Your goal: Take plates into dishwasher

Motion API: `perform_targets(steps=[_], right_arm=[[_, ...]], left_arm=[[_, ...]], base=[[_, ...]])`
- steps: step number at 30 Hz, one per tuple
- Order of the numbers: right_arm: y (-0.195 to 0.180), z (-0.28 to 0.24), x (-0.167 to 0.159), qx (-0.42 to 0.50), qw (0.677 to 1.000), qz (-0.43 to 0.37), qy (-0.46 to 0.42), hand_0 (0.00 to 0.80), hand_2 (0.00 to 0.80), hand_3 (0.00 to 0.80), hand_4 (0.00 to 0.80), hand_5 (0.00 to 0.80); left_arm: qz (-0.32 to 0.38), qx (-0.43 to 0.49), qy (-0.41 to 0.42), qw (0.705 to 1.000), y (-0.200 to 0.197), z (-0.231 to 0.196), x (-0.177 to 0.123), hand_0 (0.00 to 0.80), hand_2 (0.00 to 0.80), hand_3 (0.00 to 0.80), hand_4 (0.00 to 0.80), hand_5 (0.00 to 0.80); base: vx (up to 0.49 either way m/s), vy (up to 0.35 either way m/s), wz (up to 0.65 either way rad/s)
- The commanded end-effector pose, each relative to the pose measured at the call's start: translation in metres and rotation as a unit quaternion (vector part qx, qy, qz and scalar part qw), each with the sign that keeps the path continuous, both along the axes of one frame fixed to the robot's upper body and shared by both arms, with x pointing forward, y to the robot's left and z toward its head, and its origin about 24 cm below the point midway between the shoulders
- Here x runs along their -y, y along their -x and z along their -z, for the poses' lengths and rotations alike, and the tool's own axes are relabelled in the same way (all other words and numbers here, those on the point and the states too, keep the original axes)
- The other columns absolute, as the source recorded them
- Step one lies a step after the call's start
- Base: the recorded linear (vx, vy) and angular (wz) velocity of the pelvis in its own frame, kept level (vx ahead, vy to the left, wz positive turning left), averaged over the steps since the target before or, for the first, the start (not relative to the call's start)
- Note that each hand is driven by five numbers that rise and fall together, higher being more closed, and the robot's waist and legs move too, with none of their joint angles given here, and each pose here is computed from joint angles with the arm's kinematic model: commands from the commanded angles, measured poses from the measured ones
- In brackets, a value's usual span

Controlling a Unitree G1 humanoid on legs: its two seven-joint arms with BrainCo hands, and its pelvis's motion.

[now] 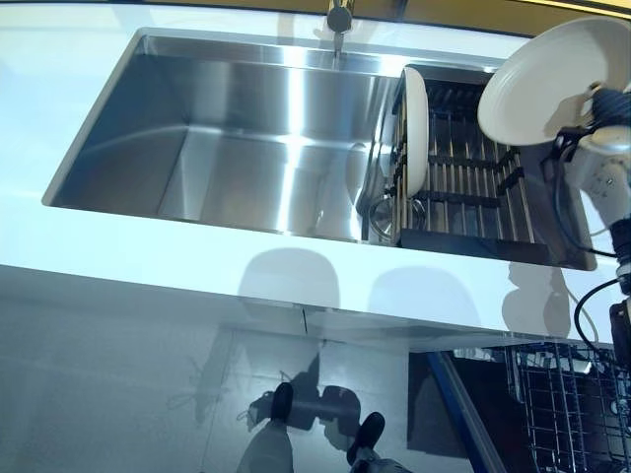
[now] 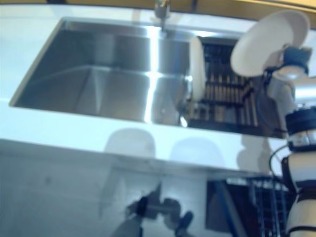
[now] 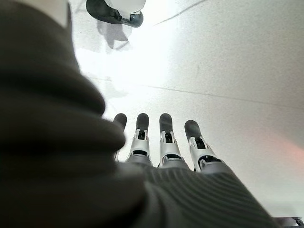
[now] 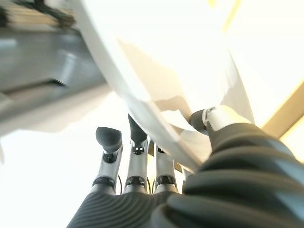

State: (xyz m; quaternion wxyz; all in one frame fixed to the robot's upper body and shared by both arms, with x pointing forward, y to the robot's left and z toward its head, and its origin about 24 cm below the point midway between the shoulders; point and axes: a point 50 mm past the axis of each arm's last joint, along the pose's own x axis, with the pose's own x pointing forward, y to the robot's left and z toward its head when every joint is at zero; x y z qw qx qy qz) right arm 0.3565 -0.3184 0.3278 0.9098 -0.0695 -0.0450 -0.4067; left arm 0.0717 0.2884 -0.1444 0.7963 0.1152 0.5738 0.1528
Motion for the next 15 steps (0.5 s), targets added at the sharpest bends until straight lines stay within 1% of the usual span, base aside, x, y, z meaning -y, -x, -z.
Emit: perform_targets(steps=[1, 4, 11, 13, 15], right_arm=[[0.025, -0.05, 0.019, 0.057, 0.992, 0.078, 0.082, 0.8, 0.8, 0.8, 0.8, 0.8], [0.027, -0.055, 0.021, 0.061, 0.989, 0.093, 0.095, 0.8, 0.8, 0.8, 0.8, 0.8], [0.031, -0.062, 0.026, 0.048, 0.984, 0.092, 0.145, 0.8, 0.8, 0.8, 0.8, 0.8], [0.034, -0.067, 0.028, 0.031, 0.975, 0.094, 0.198, 0.8, 0.8, 0.8, 0.8, 0.8], [0.037, -0.072, 0.028, 0.02, 0.969, 0.091, 0.228, 0.8, 0.8, 0.8, 0.8, 0.8]], left_arm=[[0.04, -0.065, -0.033, 0.997, 0.037, 0.003, -0.008, 0.0, 0.0, 0.0, 0.0, 0.0], [0.047, -0.067, -0.033, 0.996, 0.037, 0.002, -0.009, 0.0, 0.0, 0.0, 0.0, 0.0], [0.064, -0.076, -0.042, 0.994, 0.041, 0.0, -0.013, 0.0, 0.0, 0.0, 0.0, 0.0], [0.071, -0.077, -0.048, 0.993, 0.042, -0.001, -0.016, 0.0, 0.0, 0.0, 0.0, 0.0], [0.071, -0.078, -0.052, 0.993, 0.042, -0.002, -0.018, 0.0, 0.0, 0.0, 0.0, 0.0]], base=[[0.0, 0.0, 0.0], [0.0, 0.0, 0.0], [-0.019, -0.043, 0.03], [-0.044, -0.06, -0.03], [-0.035, -0.047, -0.01]])
